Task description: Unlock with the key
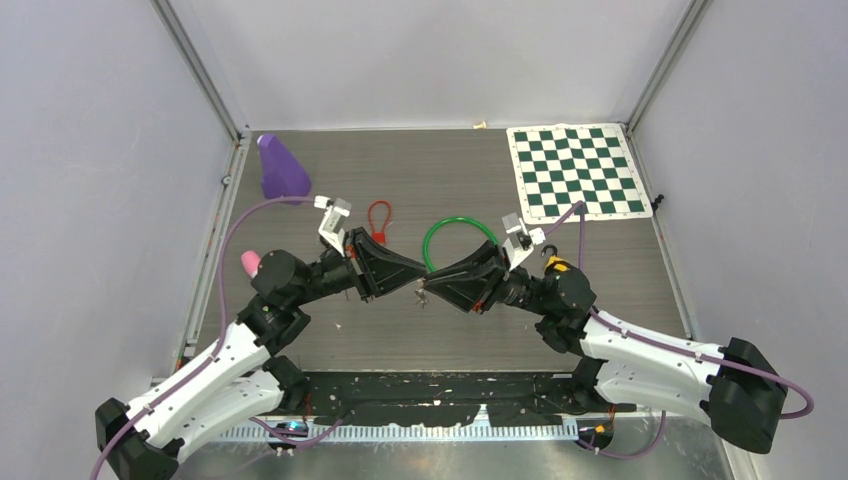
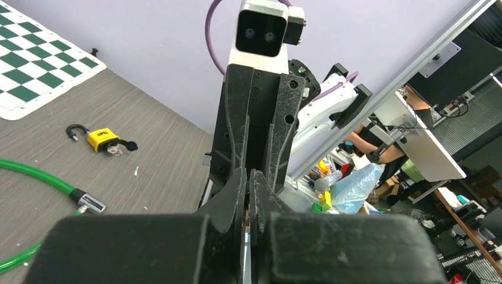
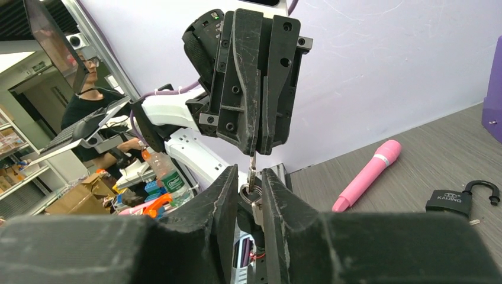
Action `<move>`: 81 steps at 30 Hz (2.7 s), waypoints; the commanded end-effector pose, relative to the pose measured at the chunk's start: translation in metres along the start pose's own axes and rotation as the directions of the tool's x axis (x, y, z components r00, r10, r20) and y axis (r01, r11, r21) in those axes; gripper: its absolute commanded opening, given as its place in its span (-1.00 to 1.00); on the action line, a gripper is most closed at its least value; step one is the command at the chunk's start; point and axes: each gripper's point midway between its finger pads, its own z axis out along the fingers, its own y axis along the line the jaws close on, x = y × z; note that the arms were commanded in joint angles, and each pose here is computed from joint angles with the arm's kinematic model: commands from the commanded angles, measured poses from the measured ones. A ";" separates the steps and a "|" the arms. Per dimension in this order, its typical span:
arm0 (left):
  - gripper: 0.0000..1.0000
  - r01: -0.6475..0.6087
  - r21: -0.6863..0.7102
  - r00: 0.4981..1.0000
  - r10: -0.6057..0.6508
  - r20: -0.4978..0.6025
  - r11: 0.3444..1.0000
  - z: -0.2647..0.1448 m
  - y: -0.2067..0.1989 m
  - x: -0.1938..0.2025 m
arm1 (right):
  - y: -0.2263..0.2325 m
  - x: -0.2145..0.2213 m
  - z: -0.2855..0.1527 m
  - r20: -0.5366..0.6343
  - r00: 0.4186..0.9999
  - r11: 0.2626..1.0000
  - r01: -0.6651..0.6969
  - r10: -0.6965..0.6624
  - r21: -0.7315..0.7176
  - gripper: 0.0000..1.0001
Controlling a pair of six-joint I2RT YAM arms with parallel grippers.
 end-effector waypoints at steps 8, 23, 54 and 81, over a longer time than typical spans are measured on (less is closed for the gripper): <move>-1.00 -0.028 0.059 0.998 0.024 0.065 0.998 0.006 -0.019 -0.019 | 0.012 -0.011 0.002 0.039 0.999 0.998 0.023 -0.021 -0.060 -0.52; -1.00 -0.017 0.061 0.995 0.011 0.096 0.998 0.005 -0.022 -0.024 | 0.008 -0.006 0.000 0.040 0.999 0.999 0.005 -0.002 -0.054 -0.70; -0.14 -0.087 -0.183 0.996 0.091 0.010 0.979 0.012 0.015 -0.021 | -0.026 0.010 -0.030 0.012 1.000 0.989 0.025 -0.027 0.149 -0.89; 0.20 -0.367 -0.911 0.822 -0.394 -0.412 0.187 0.001 0.328 0.125 | -0.067 0.019 -0.137 -0.001 0.996 0.833 0.078 -0.093 0.548 -0.89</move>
